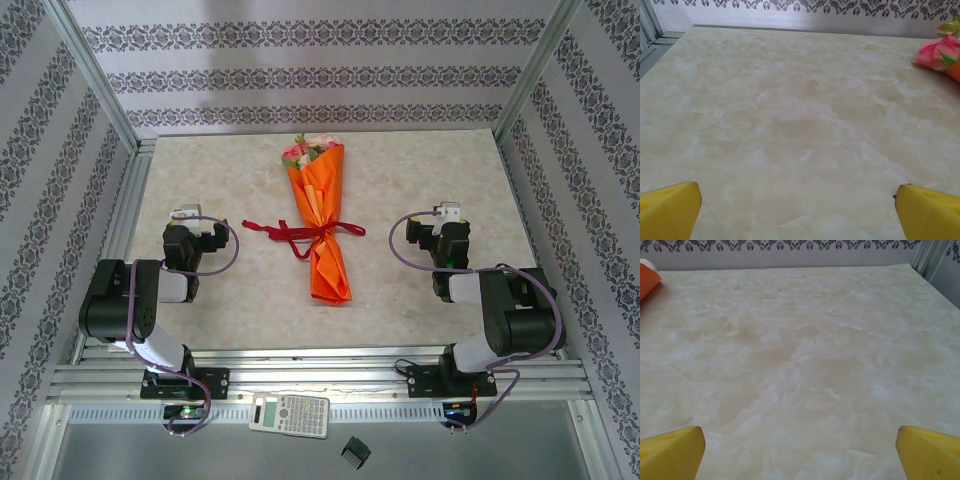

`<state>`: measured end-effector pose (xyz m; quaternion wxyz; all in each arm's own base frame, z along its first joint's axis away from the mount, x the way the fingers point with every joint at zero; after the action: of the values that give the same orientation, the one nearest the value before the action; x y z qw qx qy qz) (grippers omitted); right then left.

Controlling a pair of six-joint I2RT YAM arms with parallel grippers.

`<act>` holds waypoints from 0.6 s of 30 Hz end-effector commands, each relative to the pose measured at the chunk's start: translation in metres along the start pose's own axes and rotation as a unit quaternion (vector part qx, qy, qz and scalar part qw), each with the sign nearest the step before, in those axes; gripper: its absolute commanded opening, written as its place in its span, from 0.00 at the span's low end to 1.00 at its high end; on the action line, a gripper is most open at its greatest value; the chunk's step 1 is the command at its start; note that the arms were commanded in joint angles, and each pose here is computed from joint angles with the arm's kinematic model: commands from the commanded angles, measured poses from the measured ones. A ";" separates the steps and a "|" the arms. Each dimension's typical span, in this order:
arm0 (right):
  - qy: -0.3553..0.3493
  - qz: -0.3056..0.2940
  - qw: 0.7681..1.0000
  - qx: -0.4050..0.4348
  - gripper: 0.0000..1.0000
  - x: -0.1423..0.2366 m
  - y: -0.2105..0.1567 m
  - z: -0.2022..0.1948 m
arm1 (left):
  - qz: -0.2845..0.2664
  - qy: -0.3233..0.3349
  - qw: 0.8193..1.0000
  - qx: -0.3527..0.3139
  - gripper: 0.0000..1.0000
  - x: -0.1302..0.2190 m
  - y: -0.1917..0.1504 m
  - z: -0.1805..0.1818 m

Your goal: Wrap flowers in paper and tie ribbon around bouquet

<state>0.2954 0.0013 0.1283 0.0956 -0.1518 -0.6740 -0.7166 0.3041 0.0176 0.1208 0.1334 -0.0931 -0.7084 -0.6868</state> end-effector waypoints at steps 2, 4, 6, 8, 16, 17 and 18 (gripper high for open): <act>-0.007 -0.021 1.000 0.005 0.98 -0.003 0.009 0.000 | 0.002 -0.001 1.000 -0.010 0.99 0.001 0.000 -0.002; -0.007 -0.021 1.000 0.004 0.98 -0.003 0.009 0.000 | 0.002 -0.001 1.000 -0.009 0.99 0.001 0.000 -0.002; -0.006 -0.021 1.000 0.004 0.98 -0.002 0.009 0.000 | 0.002 -0.001 1.000 -0.009 0.99 0.001 0.000 -0.002; -0.007 -0.021 1.000 0.004 0.98 -0.003 0.009 0.000 | 0.002 -0.001 1.000 -0.009 0.99 0.001 0.000 -0.002; -0.006 -0.019 1.000 0.003 0.98 -0.003 0.010 0.000 | 0.002 -0.001 1.000 -0.009 0.99 0.001 0.000 -0.002; -0.006 -0.018 1.000 0.003 0.98 -0.003 0.009 0.000 | 0.002 0.000 1.000 -0.009 0.99 0.001 0.000 -0.002; -0.006 -0.020 1.000 0.004 0.98 -0.003 0.009 0.000 | 0.001 -0.001 1.000 -0.009 0.99 0.001 0.000 -0.002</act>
<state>0.2955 0.0013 0.1284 0.0954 -0.1516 -0.6740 -0.7167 0.3041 0.0176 0.1208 0.1334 -0.0931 -0.7084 -0.6868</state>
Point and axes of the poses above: each hand's point on the last joint's axis, 136 mm out from that joint toward the fingers, its own x axis back along the fingers, its own z axis along the line the jaws close on, y = z × x, the point moved 10 cm from there along x, back along the fingers, and after that the axes turned 2 degrees about -x, right-handed, at the moved point
